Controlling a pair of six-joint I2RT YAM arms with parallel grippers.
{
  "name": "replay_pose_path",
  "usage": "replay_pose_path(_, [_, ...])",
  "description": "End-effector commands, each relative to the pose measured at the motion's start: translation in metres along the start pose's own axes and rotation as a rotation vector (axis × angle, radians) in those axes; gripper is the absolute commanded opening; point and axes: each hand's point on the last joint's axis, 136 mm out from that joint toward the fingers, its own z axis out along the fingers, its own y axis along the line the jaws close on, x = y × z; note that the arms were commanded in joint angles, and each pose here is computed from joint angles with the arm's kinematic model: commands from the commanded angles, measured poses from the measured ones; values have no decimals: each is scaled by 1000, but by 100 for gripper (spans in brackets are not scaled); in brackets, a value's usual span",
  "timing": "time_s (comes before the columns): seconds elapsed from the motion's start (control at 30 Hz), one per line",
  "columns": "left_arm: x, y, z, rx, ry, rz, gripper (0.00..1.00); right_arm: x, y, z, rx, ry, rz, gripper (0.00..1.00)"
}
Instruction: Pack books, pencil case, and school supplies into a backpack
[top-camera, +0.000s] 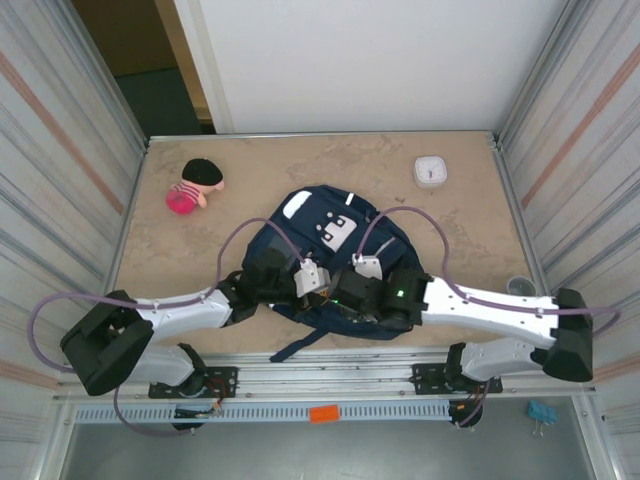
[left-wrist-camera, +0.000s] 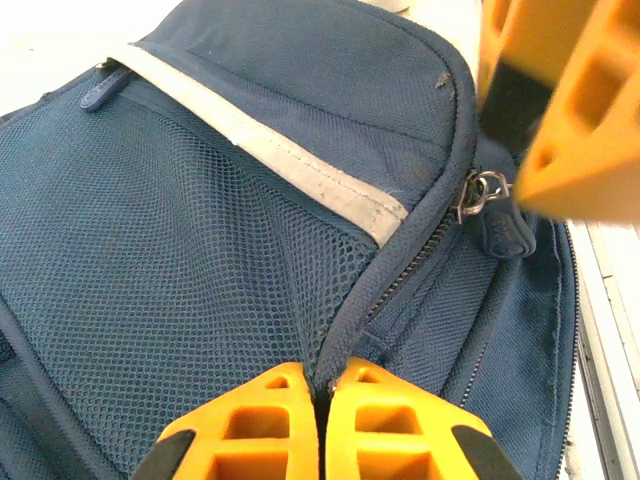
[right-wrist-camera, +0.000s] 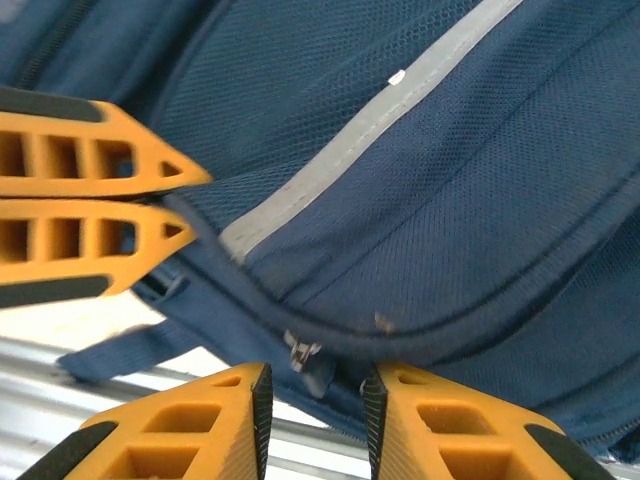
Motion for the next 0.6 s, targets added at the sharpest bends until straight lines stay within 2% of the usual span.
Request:
replay_pose_path(0.0, [-12, -6, -8, 29, -54, -27, 0, -13, 1, 0, 44, -58, 38, 30])
replay_pose_path(0.13, [-14, -6, -8, 30, -66, -27, 0, -16, 11, 10, 17, -62, 33, 29])
replay_pose_path(0.3, [-13, -5, -9, 22, -67, -31, 0, -16, 1, 20, 69, -58, 51, 19])
replay_pose_path(0.37, [-13, -5, -9, 18, -65, -28, 0, -16, -1, 22, 76, -48, 51, 12])
replay_pose_path(0.47, [-8, 0, -10, -9, -34, -31, 0, -16, -10, 15, 107, -39, 33, 2])
replay_pose_path(0.57, [2, 10, -12, -72, 16, -40, 0, -18, -27, 0, 157, -30, 6, 0])
